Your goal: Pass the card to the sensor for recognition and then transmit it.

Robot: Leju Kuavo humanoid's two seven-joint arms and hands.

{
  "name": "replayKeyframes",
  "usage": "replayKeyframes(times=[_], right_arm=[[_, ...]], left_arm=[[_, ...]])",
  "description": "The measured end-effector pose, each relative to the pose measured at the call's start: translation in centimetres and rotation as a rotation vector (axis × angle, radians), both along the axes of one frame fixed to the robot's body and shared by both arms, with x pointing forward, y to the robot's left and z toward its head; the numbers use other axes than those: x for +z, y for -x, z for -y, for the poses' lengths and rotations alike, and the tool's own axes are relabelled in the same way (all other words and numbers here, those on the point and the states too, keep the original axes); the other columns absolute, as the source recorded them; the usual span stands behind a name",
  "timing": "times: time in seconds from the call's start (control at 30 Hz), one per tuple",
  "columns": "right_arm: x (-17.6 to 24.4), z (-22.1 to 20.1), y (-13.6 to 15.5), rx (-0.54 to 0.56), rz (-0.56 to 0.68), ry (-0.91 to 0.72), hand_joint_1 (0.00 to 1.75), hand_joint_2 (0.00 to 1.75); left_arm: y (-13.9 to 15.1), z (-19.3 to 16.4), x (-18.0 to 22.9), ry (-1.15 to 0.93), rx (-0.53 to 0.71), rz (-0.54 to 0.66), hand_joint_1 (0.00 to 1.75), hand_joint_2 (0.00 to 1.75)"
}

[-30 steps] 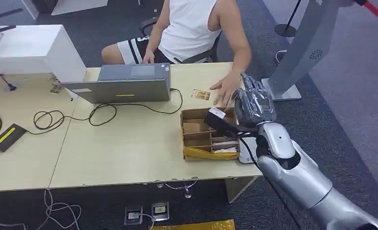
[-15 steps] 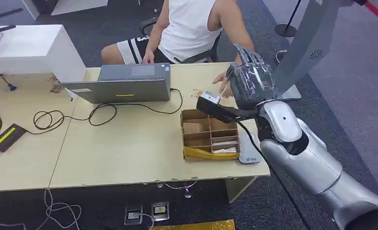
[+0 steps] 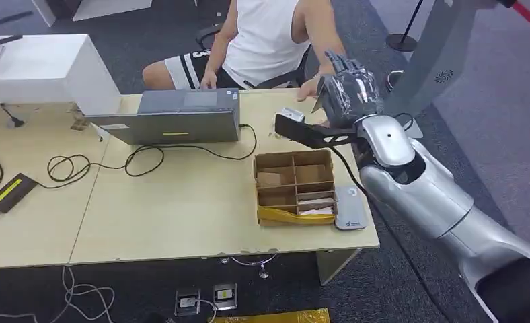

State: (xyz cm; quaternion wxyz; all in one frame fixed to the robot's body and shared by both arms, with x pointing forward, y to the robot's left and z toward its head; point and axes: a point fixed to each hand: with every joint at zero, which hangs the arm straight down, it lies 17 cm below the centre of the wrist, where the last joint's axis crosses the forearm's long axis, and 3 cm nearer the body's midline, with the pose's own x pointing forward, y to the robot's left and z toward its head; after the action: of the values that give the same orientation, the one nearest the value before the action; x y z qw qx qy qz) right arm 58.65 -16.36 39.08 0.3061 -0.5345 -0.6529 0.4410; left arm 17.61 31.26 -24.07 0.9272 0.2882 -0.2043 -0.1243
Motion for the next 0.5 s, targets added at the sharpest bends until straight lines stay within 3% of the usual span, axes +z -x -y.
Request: replayKeyframes(times=[0.5], right_arm=[[-2.4, 4.8, -3.4, -0.152, -0.006, -0.066, 1.75, 1.75]], left_arm=[[-0.2, -0.1, 0.1, -0.010, -0.011, -0.004, 0.00, 0.00]])
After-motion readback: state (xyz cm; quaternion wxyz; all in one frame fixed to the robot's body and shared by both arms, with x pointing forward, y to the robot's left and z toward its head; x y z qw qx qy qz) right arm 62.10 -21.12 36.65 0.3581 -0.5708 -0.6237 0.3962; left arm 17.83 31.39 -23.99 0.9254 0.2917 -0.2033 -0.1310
